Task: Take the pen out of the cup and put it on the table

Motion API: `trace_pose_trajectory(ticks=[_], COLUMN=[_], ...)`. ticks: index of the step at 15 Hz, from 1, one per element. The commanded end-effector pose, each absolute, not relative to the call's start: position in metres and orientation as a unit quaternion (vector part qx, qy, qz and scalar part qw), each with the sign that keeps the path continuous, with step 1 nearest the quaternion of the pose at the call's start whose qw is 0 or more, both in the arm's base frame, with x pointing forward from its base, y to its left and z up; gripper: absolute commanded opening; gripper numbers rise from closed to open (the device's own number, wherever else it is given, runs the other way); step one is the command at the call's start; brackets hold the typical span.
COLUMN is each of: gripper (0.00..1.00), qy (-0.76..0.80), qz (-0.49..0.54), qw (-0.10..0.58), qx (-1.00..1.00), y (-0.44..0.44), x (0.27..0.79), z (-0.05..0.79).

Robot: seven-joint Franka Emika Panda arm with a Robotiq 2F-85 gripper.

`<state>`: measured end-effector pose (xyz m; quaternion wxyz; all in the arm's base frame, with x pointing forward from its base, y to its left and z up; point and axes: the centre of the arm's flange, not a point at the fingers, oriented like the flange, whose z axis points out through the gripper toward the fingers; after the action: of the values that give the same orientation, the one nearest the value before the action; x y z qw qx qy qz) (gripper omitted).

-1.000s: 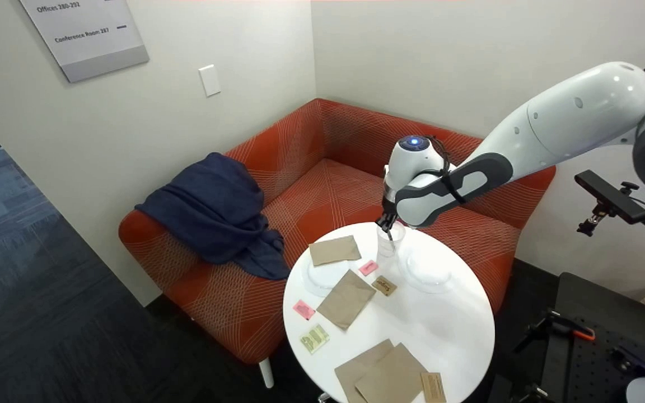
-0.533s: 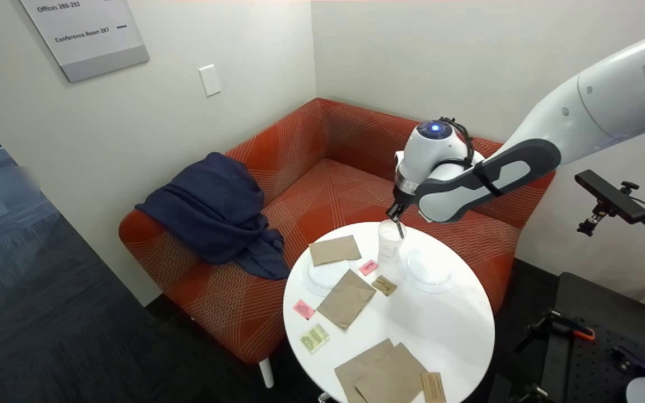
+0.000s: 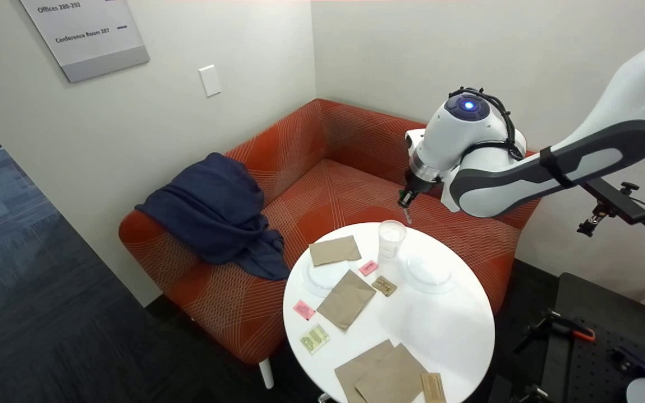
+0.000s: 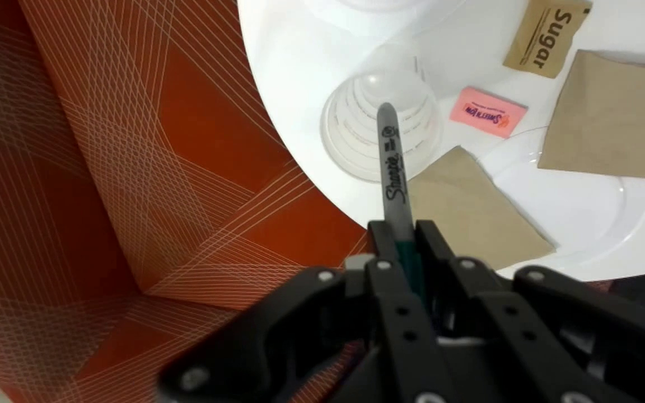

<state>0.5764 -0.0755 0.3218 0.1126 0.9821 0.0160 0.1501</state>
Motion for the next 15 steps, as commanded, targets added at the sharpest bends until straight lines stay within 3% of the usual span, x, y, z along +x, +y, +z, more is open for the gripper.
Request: trace_pose_trajectory(ticks=[1, 15], gripper=[0.04, 0.04], qy=[0.082, 0.209], qz=[0.116, -0.115], qw=[0.103, 0.048], qx=[0.984, 0.970], y=[-0.049, -0.018], x=[0.564, 0.574], z=[0.333, 0.237])
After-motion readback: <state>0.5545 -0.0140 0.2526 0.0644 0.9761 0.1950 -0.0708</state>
